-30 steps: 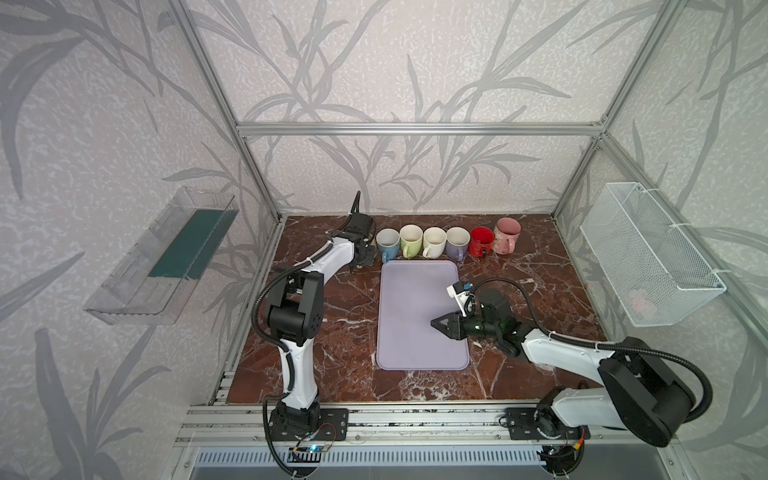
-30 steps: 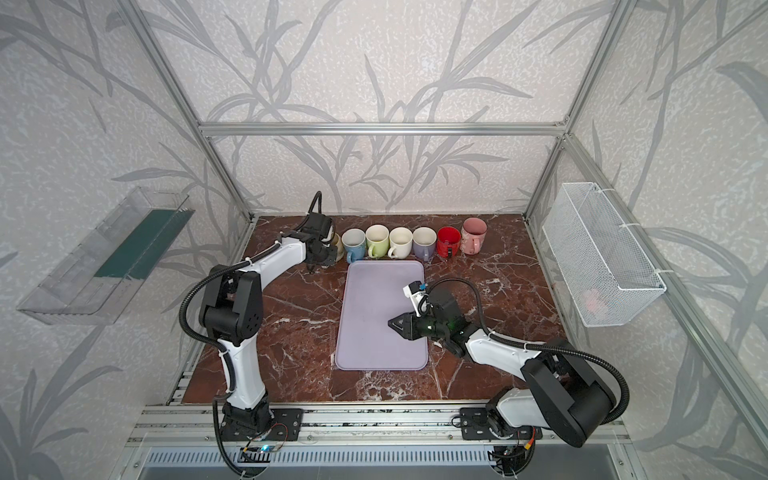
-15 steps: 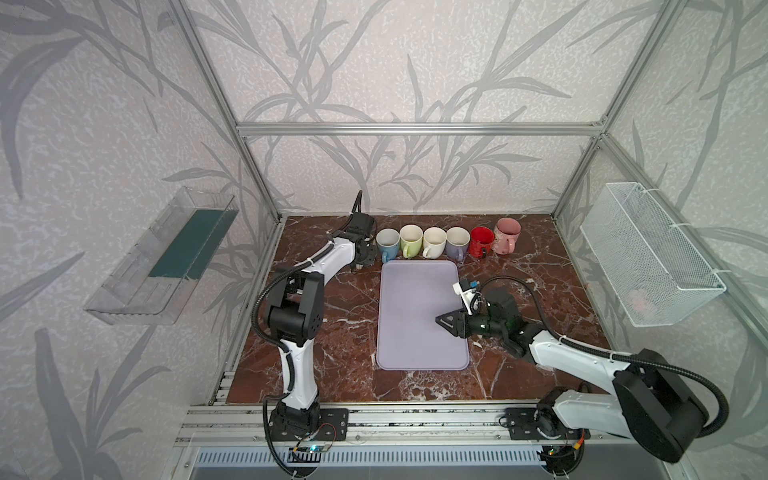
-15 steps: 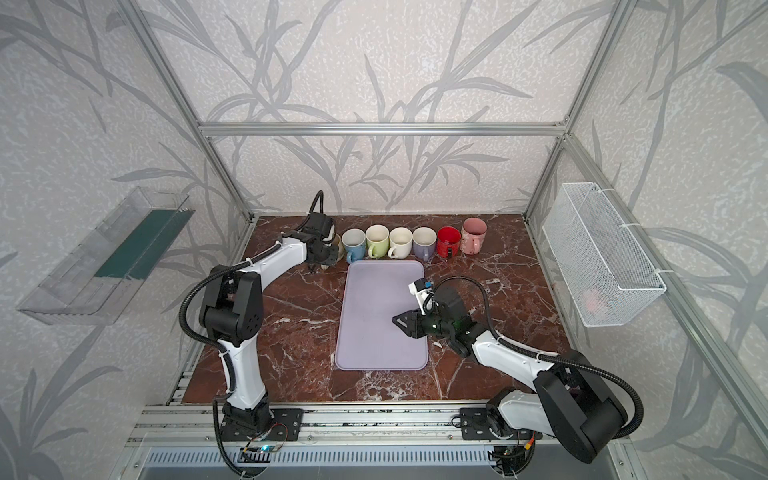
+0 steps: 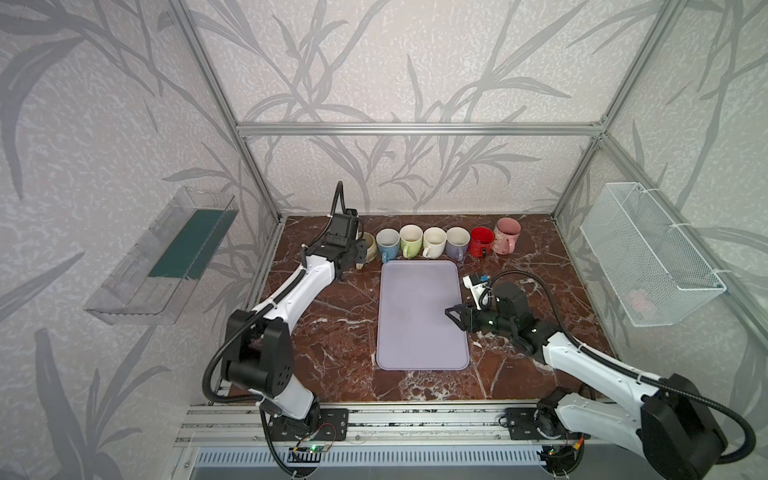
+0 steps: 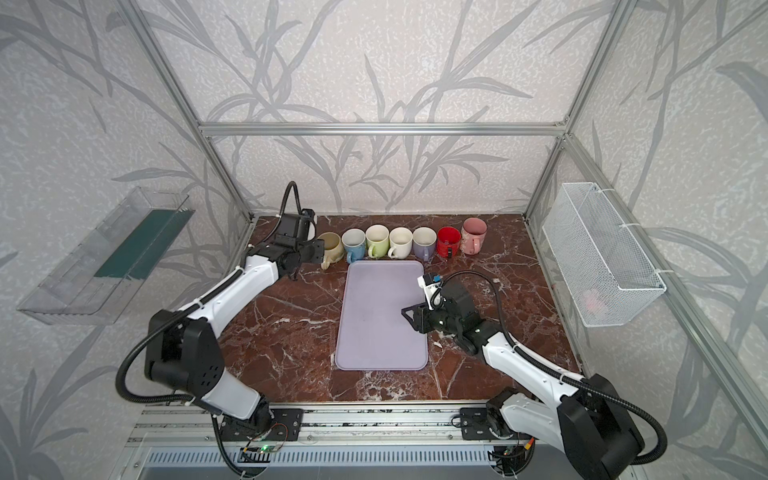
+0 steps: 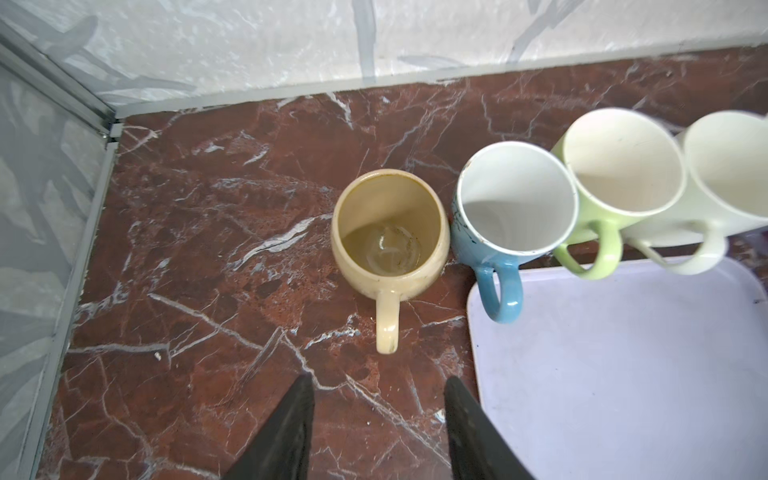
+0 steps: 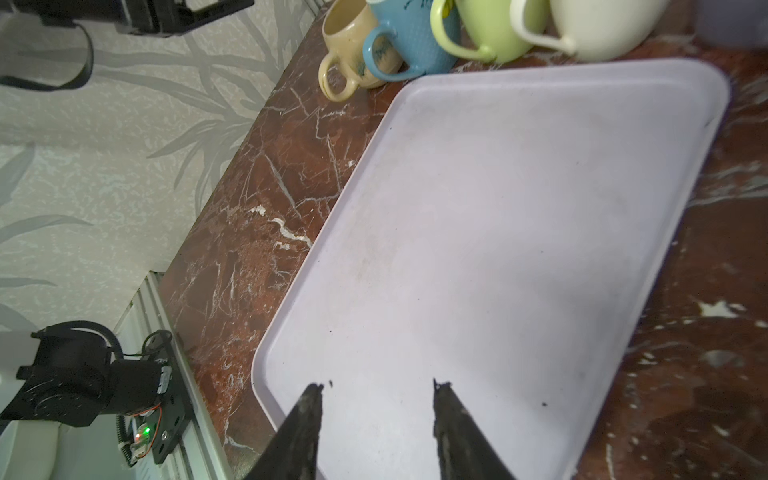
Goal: Turn the mug right side up
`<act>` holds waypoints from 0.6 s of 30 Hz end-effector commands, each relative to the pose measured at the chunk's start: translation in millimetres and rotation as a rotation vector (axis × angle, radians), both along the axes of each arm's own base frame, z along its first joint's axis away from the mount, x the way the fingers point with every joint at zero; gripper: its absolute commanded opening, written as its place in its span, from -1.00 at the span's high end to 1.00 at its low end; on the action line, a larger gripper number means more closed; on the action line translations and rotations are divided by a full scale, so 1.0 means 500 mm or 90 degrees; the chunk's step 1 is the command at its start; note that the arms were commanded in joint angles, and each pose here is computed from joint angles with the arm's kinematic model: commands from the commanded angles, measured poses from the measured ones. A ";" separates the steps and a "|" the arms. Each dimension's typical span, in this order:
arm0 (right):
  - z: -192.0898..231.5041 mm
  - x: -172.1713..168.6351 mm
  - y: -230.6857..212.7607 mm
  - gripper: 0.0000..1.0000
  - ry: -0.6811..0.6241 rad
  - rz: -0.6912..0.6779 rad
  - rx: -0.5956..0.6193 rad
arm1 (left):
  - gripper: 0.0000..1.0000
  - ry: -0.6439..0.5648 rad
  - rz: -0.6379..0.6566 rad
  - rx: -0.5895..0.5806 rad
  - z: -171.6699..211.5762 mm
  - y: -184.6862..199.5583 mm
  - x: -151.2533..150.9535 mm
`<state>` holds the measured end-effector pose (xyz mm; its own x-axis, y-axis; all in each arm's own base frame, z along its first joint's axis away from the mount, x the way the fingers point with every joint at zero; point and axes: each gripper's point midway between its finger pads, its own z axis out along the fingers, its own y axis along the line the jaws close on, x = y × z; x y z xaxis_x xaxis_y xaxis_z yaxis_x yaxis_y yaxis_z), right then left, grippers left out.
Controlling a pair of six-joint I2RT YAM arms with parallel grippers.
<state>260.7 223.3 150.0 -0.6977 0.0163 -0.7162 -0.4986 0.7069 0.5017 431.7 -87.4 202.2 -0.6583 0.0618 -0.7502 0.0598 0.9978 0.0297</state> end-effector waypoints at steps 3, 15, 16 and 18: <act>0.055 0.020 -0.081 -0.02 -0.107 -0.085 -0.089 | -0.23 -0.040 0.024 -0.018 0.034 0.023 -0.064; 0.086 0.083 -0.276 -0.78 -0.317 -0.369 -0.231 | -0.99 -0.109 0.122 0.006 0.035 0.117 -0.184; 0.082 0.086 -0.297 -0.88 -0.315 -0.399 -0.250 | -0.99 -0.119 0.132 0.020 0.027 0.128 -0.187; 0.077 0.087 -0.338 -0.98 -0.315 -0.465 -0.285 | -0.99 -0.145 0.144 0.050 0.008 0.146 -0.187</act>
